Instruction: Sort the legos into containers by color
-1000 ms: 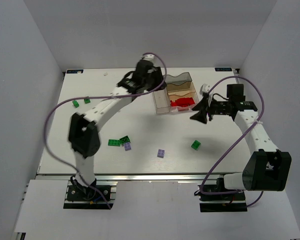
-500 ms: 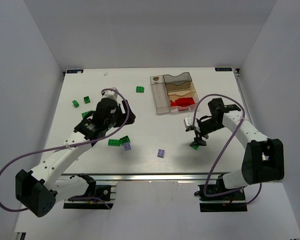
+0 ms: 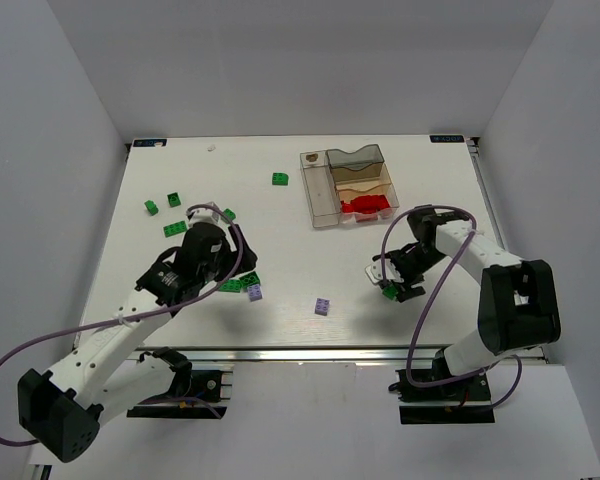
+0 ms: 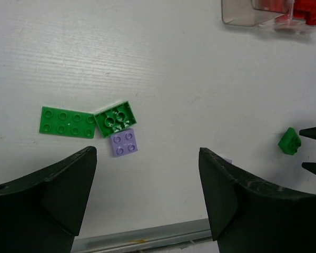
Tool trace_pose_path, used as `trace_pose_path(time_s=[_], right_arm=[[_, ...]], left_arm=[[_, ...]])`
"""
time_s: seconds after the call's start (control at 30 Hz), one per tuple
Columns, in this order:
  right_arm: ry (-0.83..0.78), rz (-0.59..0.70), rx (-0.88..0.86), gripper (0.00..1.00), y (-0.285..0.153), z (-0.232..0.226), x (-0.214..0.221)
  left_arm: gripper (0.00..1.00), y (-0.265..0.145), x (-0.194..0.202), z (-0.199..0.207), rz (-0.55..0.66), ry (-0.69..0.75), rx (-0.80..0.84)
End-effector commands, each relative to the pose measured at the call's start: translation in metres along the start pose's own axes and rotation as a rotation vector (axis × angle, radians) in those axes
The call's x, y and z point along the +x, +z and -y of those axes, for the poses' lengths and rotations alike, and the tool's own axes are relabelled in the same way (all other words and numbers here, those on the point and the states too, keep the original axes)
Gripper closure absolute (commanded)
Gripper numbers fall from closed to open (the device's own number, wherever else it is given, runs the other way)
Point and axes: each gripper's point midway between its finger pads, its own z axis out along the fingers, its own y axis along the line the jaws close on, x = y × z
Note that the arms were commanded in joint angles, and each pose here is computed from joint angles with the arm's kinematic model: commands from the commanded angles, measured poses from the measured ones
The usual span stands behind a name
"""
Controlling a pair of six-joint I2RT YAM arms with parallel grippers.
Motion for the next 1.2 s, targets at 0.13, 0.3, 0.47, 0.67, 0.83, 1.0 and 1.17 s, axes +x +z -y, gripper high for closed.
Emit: trace_pose_path(time_s=[0.13, 0.3, 0.47, 0.67, 0.83, 1.0, 1.17], right_arm=[[-0.101, -0.101, -0.065, 0.24, 0.003, 0.001, 0.025], [-0.137, -0.12, -0.068, 0.25, 0.009, -0.001, 0.032], [-0.142, -0.115, -0.062, 0.31, 0.016, -0.004, 0.034], [-0.148, -0.104, -0.069, 0.5, 0.021, -0.009, 0.033], [-0.137, -0.098, -0.046, 0.82, 0.019, -0.008, 0.03], [-0.01, 0.012, 0.139, 1.0, -0.009, 0.044, -0.004], [0.362, 0.238, 0.391, 1.0, -0.06, 0.125, -0.049]], left_arm=[[0.12, -0.008, 0.011, -0.015, 0.009, -0.064, -0.031], [0.12, -0.01, 0.016, -0.022, -0.002, -0.07, -0.059], [0.12, -0.015, 0.016, -0.028, 0.009, -0.087, -0.077], [0.12, -0.017, 0.019, -0.032, 0.013, -0.106, -0.085], [0.12, -0.016, 0.024, -0.035, 0.006, -0.123, -0.093], [0.11, -0.017, 0.027, -0.041, 0.013, -0.168, -0.116], [0.08, -0.02, 0.028, -0.045, 0.052, -0.272, -0.111]])
